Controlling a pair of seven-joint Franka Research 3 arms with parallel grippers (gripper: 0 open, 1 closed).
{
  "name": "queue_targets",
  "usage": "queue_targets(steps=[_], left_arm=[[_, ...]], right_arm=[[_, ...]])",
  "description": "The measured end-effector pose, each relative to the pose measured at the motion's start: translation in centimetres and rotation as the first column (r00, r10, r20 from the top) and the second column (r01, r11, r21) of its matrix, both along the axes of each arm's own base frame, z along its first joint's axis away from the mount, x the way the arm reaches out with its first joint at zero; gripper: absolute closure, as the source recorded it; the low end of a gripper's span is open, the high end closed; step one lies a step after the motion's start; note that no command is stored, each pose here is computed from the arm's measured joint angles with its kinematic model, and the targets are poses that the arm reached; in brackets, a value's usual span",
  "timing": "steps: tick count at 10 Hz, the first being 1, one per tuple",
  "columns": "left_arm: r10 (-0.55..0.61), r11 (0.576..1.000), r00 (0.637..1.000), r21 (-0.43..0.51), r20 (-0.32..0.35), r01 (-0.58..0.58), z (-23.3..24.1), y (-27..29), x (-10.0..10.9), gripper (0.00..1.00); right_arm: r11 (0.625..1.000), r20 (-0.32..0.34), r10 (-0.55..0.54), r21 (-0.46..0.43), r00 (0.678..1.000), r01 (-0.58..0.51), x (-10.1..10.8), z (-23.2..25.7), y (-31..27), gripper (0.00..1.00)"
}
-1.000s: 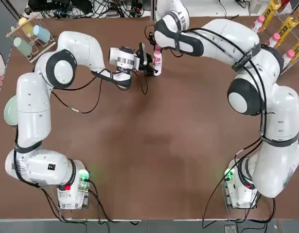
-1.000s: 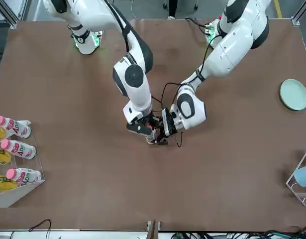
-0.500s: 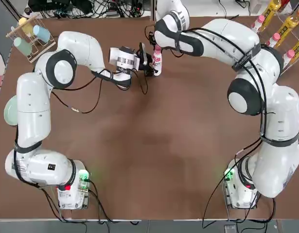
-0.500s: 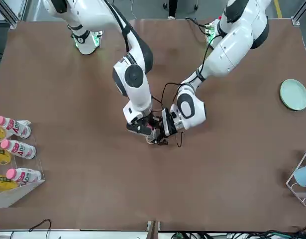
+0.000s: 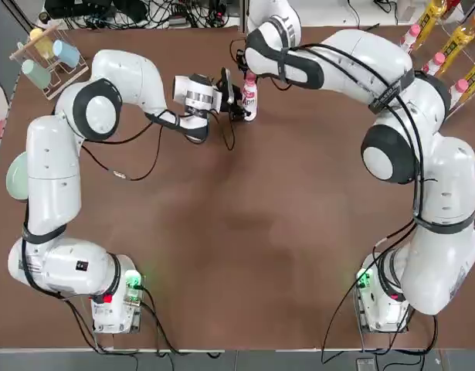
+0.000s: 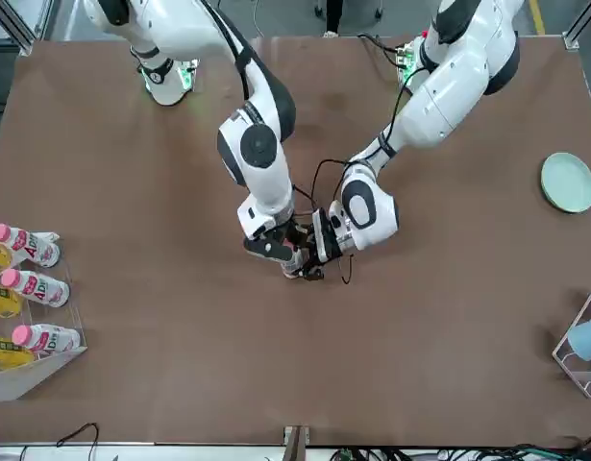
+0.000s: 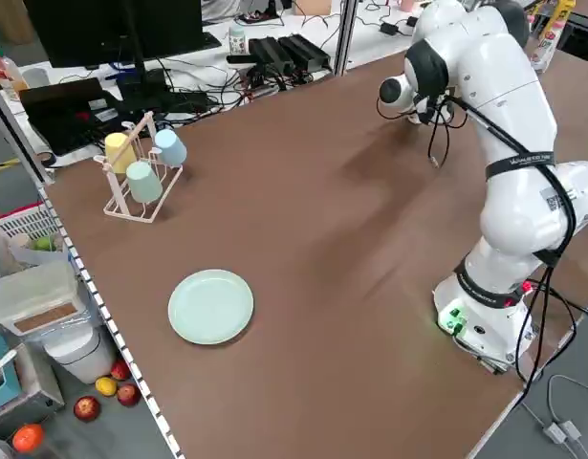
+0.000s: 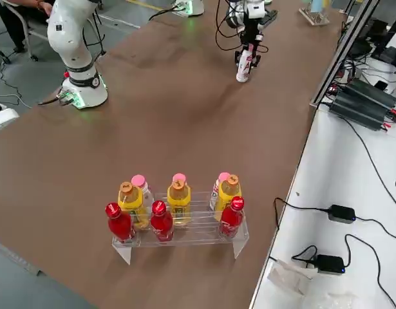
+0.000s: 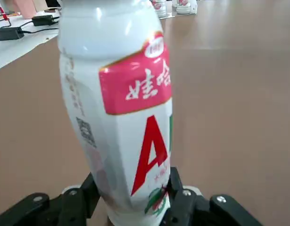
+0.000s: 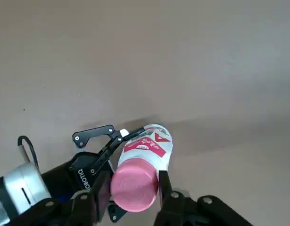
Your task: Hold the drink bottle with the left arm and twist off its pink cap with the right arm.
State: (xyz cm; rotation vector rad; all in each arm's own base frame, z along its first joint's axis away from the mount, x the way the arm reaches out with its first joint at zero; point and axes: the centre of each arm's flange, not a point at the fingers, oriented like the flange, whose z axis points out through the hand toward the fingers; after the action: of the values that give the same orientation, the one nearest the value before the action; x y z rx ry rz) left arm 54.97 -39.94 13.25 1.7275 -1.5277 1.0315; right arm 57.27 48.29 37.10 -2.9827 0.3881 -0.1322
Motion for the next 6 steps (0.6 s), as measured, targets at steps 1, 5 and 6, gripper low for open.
queue_targets(steps=[1,5,6], left_arm=[[0.0,1.0,1.0,0.0,0.0,0.0,-0.01,0.0,0.0,0.4],[0.001,1.0,1.0,-0.001,-0.001,-0.001,-0.01,-0.01,0.0,0.4],[0.001,1.0,1.0,-0.001,-0.001,-0.001,-0.02,-0.02,0.0,0.4]], right_arm=[[1.0,0.0,0.0,0.0,1.0,0.0,0.0,0.0,0.0,0.52],[1.0,0.0,0.001,-0.003,1.0,-0.001,0.01,0.03,-0.01,0.56],[1.0,0.002,0.011,-0.005,1.0,-0.011,0.0,0.03,-0.02,0.56]])
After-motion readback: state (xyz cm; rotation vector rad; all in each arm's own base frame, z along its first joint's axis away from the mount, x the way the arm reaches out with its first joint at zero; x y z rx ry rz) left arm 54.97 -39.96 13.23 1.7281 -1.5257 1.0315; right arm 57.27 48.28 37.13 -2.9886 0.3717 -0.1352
